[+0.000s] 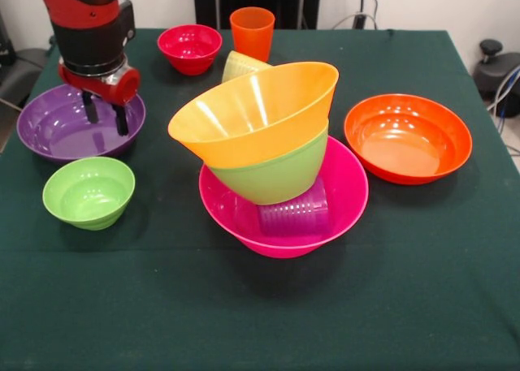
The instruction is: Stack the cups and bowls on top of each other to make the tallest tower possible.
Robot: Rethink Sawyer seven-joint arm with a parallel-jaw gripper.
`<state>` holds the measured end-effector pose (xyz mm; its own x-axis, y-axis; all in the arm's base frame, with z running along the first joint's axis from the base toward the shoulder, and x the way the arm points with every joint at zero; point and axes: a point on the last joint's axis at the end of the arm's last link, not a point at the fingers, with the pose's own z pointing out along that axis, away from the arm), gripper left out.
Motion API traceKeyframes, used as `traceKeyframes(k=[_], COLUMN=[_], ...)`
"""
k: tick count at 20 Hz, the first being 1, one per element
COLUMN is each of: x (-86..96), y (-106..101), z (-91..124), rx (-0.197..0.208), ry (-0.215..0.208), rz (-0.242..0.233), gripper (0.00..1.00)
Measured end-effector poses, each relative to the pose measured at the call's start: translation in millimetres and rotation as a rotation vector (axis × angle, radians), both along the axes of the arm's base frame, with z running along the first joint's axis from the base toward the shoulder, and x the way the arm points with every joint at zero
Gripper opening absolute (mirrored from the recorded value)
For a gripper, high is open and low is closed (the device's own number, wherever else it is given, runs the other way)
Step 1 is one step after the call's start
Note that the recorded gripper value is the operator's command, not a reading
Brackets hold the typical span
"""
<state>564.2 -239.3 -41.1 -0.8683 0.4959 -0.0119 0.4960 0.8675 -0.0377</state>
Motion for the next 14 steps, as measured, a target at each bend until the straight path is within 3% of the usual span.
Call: traceKeyframes(k=[14], x=[21.3], y=[3], z=[49], rx=[-0.017], ry=[-0.05], rz=[-0.027], gripper=[1.0])
